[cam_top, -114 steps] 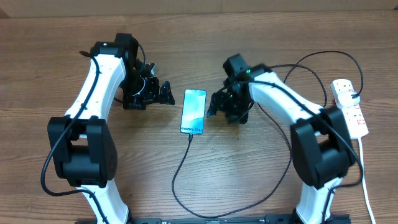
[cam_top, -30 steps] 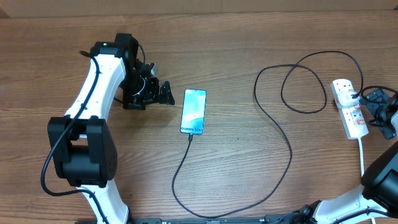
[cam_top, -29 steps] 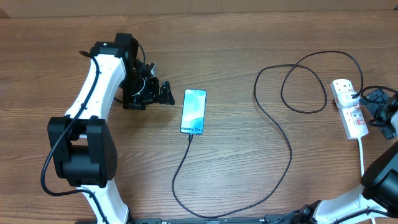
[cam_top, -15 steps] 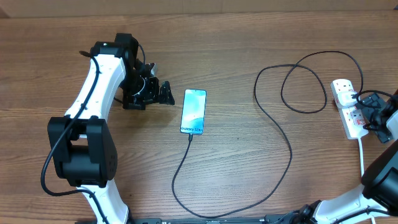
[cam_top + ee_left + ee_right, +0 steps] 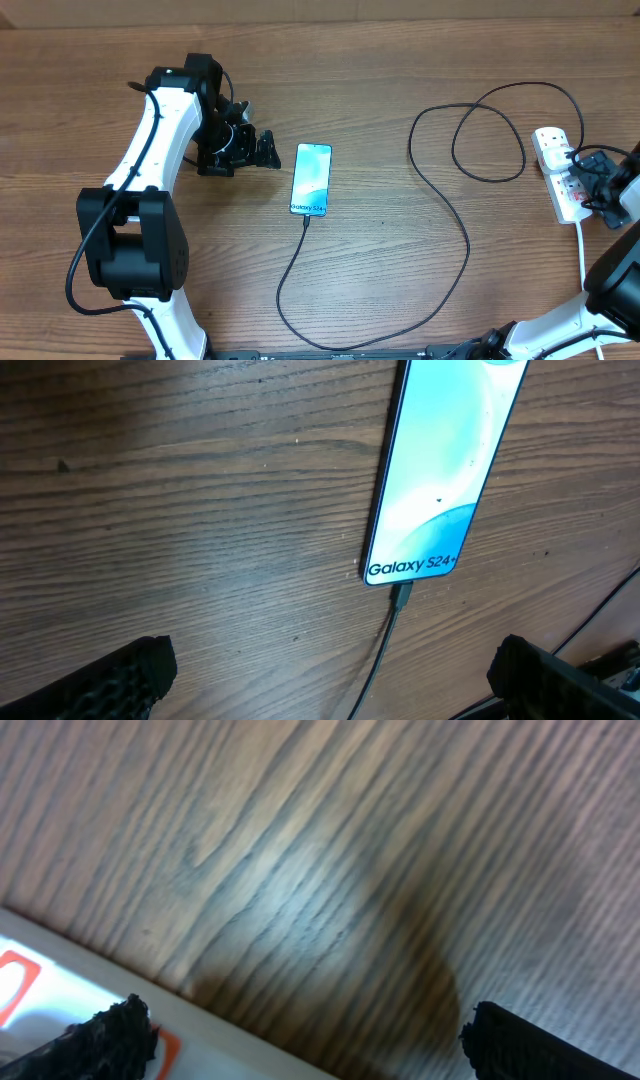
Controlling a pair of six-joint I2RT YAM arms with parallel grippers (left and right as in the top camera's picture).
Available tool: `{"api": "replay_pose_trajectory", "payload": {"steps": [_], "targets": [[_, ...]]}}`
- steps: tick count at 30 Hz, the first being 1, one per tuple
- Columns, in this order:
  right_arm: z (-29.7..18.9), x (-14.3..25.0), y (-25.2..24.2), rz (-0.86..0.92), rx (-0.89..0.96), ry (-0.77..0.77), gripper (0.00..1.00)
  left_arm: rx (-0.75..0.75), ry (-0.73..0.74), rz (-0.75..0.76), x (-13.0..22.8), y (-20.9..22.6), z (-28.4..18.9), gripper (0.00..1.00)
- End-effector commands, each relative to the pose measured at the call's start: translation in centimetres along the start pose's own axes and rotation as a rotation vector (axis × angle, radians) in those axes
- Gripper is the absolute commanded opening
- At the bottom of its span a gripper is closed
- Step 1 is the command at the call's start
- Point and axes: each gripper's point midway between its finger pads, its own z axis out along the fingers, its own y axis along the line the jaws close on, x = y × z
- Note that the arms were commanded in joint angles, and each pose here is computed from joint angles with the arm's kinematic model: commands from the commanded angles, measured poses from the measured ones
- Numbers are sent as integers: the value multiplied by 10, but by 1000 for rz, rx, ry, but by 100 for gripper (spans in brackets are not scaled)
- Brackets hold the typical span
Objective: Plug charger to phone and switch on socket
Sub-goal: 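Lower the right gripper onto the orange rocker switch beside the plug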
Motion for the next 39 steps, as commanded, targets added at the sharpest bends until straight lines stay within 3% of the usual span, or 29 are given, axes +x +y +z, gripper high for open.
{"api": "replay_pose_trajectory", "payload": {"steps": [1, 39], "targets": [[8, 17, 0, -11, -13, 63, 100, -3, -14, -2, -1, -3, -4, 100], [5, 44, 4, -37, -52, 182, 97, -3, -14, -2, -1, -4, -4, 100]]}}
